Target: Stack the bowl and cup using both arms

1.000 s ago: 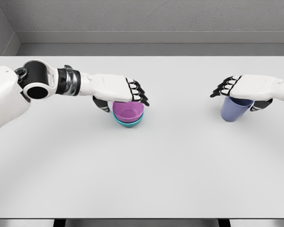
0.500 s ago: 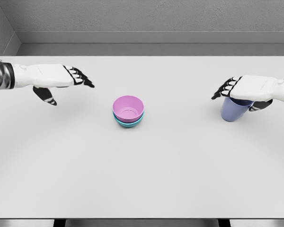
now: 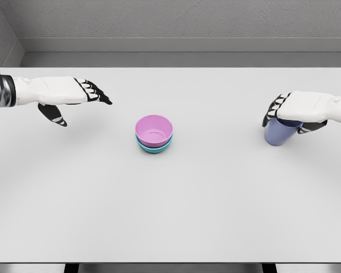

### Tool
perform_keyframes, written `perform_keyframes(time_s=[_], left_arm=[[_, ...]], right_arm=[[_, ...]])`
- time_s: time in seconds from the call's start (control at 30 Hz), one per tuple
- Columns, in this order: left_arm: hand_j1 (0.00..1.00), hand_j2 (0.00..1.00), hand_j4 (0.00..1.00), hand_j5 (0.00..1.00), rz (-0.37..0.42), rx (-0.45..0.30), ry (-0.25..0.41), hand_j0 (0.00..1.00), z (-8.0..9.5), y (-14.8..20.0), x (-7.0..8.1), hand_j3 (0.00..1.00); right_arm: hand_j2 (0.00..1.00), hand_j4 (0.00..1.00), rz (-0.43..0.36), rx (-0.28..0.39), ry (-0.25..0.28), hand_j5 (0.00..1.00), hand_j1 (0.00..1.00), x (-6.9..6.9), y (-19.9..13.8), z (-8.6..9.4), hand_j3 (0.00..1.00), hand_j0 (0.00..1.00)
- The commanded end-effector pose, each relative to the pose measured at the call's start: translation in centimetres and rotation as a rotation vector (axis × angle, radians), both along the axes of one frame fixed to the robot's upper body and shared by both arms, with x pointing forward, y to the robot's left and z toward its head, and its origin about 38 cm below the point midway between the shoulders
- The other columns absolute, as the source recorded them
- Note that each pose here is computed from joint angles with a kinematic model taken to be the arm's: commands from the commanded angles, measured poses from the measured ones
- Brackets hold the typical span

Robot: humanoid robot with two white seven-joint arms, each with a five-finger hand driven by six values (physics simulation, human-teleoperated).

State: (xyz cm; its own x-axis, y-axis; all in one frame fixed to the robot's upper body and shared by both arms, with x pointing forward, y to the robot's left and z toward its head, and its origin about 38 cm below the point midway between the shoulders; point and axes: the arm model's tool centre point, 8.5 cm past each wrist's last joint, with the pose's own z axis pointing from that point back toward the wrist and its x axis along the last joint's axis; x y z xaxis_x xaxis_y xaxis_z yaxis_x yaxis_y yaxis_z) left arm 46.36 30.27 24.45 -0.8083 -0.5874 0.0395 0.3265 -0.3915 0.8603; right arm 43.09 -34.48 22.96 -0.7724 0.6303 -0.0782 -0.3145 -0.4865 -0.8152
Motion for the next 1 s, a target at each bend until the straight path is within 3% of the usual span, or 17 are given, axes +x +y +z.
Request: perform_keyframes(time_s=[0.0, 0.47, 0.63, 0.97], left_arm=[[1.0, 1.0, 1.0, 1.0, 0.003, -0.005, 0.001, 1.0, 0.1, 0.0, 0.0, 1.0], [1.0, 1.0, 1.0, 1.0, 0.003, -0.007, 0.0, 1.0, 0.1, 0.0, 0.0, 1.0], [1.0, 1.0, 1.0, 1.0, 0.003, -0.007, 0.0, 1.0, 0.1, 0.0, 0.0, 1.0], [1.0, 1.0, 1.0, 1.0, 0.005, -0.007, 0.001, 1.0, 0.1, 0.1, 0.0, 1.0]], right_arm=[[0.55, 0.55, -0.002, 0.008, 0.003, 0.55, 0.55, 0.0, 0.0, 0.0, 0.55, 0.55], [0.41, 0.41, -0.003, 0.026, -0.003, 0.41, 0.41, 0.1, 0.1, 0.4, 0.41, 0.41], [0.31, 0.31, -0.003, 0.027, -0.001, 0.31, 0.31, 0.1, 0.1, 0.3, 0.31, 0.31], [0.31, 0.31, 0.006, 0.063, -0.026, 0.31, 0.31, 0.6, 1.0, 1.1, 0.31, 0.31]])
